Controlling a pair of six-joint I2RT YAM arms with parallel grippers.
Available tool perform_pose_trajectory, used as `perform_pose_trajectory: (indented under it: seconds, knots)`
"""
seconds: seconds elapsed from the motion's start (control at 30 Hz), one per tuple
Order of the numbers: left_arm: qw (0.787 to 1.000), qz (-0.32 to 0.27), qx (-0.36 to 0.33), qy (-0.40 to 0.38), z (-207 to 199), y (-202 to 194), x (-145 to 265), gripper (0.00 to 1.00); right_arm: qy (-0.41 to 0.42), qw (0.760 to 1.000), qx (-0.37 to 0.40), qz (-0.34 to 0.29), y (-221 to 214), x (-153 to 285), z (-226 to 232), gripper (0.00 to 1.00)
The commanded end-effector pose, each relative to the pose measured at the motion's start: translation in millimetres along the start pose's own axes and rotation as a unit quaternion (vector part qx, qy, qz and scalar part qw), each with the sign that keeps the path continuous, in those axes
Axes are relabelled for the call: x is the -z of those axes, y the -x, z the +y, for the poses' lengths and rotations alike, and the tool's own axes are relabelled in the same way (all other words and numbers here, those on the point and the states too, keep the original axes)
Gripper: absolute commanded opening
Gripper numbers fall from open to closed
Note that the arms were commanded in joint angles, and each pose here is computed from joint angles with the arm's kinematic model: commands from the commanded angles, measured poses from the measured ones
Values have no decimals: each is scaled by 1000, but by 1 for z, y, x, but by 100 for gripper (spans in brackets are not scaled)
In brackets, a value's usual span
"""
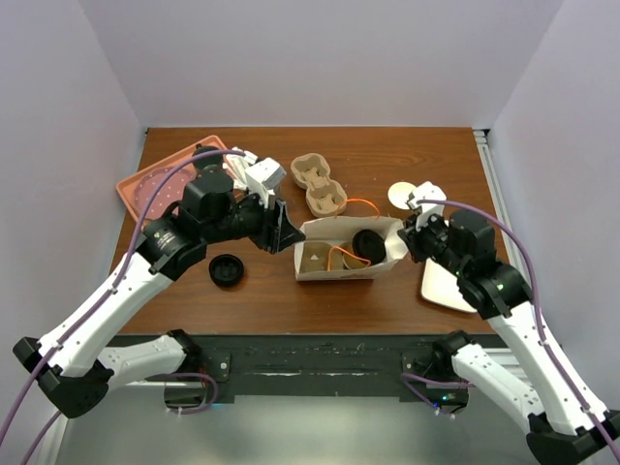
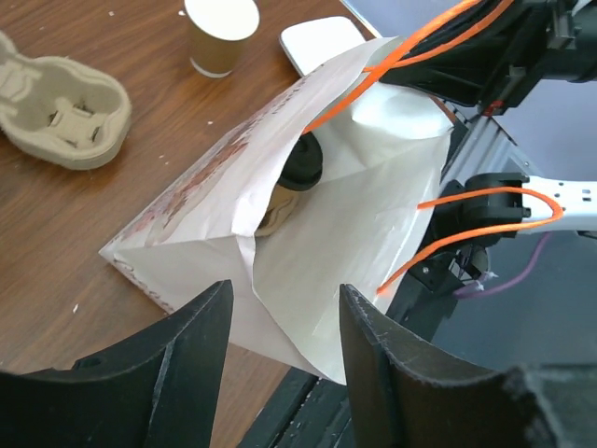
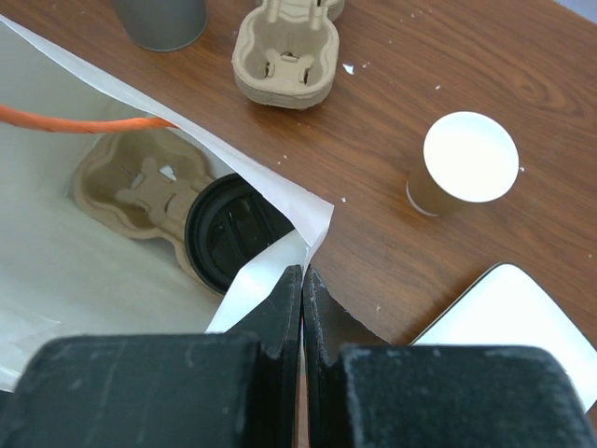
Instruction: Pack the takeout coffee
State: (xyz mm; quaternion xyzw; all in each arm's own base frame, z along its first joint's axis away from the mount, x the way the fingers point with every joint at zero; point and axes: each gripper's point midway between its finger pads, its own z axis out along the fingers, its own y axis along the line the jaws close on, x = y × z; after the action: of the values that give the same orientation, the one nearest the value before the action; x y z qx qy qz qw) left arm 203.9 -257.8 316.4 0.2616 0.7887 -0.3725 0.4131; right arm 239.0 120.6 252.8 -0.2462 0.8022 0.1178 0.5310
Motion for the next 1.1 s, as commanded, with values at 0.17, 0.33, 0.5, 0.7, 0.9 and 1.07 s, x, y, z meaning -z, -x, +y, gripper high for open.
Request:
perform_pose_trajectory:
  seconds: [0.17,0.33,0.5,0.7,0.9,1.07]
  knots:
    - [994,-80,-53,44,4,42,29,57,5,999,32,-43,17,4,0,0]
    - [995,-66,-53,58,12,34,26,57,7,999,19,-34,16,-2,1,0]
    - [994,-63,-54,64,15,29,26,57,5,999,6,-32,19,-3,1,0]
    - [996,-47,-50,51,11,26,23,57,-2,1000,-19,-8,16,0,0,0]
    - [1000,-3,12,24,-5,13,26,55,-11,997,-70,7,18,5,0,0]
    - [998,17,65,9,-14,5,25,54,-26,992,-124,27,13,0,0,0]
